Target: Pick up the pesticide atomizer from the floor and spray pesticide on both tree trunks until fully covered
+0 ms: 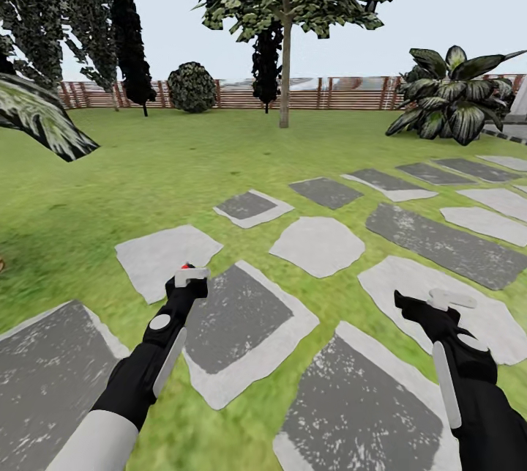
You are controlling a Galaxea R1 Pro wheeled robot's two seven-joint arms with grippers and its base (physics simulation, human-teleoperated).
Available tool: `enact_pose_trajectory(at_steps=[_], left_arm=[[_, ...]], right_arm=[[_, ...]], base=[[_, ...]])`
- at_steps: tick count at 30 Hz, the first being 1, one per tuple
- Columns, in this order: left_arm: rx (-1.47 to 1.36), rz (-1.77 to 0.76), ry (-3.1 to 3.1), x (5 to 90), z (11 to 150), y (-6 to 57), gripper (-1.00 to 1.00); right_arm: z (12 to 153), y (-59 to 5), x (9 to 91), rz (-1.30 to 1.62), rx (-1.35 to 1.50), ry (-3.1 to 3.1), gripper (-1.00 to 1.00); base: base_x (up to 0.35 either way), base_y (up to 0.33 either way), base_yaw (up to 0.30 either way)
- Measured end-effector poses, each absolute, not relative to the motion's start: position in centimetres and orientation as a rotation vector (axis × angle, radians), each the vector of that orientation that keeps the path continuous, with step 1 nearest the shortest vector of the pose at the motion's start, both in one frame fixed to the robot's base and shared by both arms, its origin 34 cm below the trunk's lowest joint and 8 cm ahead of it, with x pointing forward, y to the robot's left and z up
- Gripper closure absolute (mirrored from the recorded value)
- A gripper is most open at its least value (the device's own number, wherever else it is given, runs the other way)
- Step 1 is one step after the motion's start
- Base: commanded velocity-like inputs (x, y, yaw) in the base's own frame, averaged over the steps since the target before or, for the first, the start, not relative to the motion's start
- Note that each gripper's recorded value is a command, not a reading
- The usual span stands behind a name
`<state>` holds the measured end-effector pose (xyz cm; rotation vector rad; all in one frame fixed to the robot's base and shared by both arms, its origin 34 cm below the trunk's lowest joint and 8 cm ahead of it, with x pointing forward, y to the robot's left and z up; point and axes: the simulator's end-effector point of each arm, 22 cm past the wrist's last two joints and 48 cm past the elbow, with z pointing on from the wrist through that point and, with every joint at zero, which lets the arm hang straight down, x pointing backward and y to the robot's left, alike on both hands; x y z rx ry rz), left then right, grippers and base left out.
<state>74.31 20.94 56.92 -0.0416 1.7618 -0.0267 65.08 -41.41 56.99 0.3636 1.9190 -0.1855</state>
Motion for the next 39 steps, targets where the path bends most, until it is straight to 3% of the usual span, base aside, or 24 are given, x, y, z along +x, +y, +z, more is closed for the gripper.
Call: enact_pose_trajectory(at_steps=[39], left_arm=[[-0.039, -0.028, 1.726, 74.1, 59.3, 20.9, 1.00]], right_arm=[[59.1, -41.3, 64.9, -0.176, 0.363, 1.882, -1.00]], base=[[0.336, 0.000, -0.044]])
